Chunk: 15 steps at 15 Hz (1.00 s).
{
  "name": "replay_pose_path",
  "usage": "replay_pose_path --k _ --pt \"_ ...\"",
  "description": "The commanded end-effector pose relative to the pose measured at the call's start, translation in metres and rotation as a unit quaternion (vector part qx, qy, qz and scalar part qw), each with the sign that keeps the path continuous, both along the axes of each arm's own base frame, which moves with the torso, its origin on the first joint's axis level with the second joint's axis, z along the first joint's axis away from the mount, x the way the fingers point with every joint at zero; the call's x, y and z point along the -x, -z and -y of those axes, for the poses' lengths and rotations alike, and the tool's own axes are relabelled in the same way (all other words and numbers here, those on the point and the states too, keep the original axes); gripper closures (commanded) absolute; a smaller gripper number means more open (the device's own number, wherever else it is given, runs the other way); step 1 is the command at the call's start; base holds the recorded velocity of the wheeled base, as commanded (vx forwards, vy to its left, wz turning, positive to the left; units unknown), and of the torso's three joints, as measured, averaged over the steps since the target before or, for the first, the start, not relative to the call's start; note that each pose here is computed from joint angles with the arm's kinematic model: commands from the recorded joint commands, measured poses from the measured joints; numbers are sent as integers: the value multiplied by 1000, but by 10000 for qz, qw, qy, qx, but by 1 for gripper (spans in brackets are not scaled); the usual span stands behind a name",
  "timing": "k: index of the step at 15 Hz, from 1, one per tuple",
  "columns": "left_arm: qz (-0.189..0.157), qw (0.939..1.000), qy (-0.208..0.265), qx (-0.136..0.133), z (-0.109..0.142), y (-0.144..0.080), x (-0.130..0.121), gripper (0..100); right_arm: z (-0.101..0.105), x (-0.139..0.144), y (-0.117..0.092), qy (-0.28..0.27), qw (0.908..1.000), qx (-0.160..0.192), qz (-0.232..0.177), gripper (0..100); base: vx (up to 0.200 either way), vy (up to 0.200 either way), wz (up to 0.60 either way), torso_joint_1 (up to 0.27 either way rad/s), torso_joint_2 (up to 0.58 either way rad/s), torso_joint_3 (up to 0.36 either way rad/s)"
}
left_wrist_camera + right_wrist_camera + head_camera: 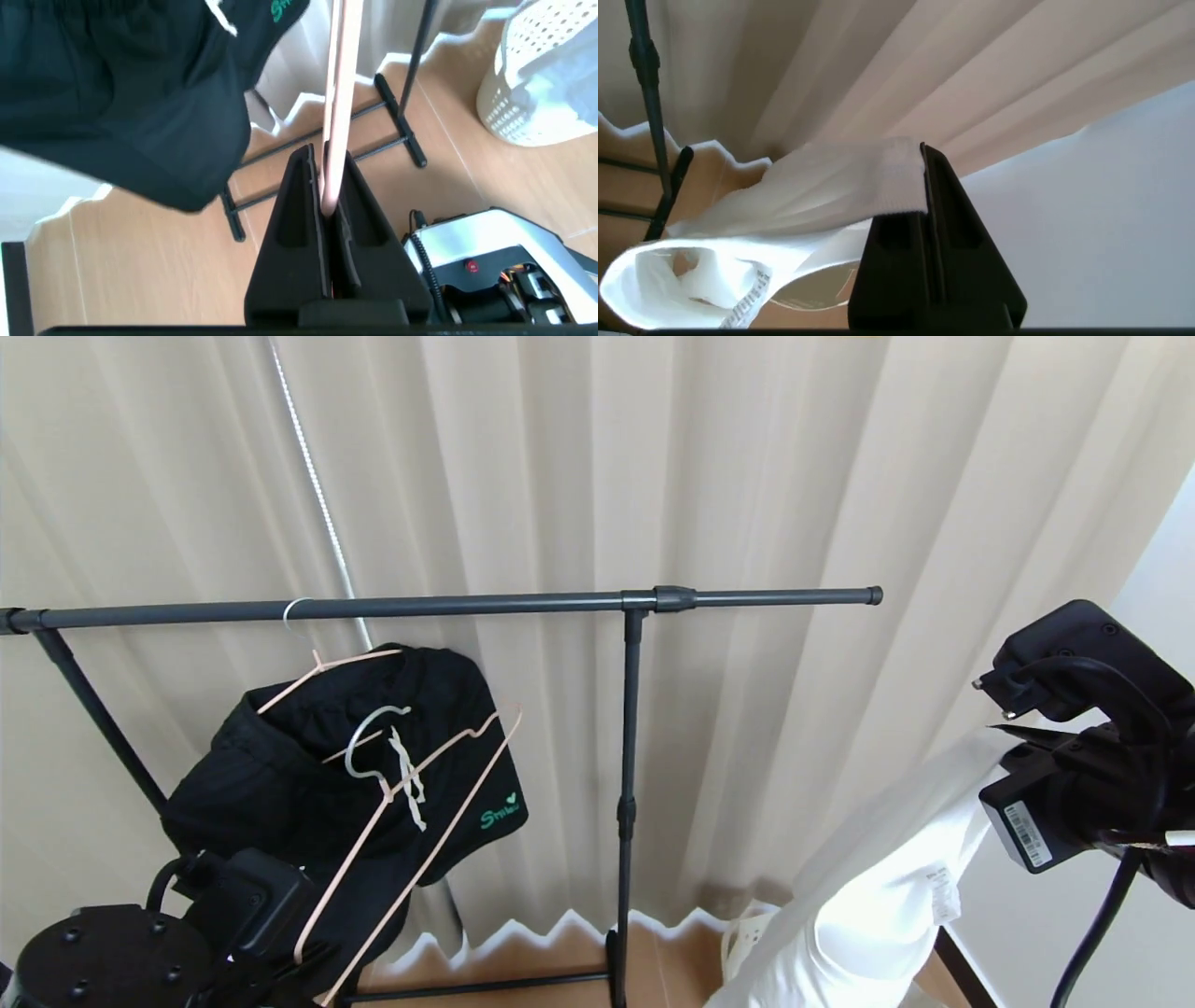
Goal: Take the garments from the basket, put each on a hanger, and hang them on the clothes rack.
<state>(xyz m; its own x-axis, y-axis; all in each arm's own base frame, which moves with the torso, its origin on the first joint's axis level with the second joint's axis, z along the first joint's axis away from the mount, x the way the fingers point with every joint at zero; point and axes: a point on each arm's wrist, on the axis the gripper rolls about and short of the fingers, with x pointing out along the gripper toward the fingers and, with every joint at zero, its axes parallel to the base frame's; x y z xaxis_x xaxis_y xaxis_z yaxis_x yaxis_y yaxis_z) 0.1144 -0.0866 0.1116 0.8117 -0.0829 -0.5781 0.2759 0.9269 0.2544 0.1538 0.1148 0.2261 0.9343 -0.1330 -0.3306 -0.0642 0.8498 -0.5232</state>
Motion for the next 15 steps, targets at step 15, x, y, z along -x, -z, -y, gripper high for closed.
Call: replay_pose_path --k 15 --pt "389 9962 775 -81 4 4 10 100 -7 -3 8 -111 9998 73 -145 100 0 13 120 0 2 0"
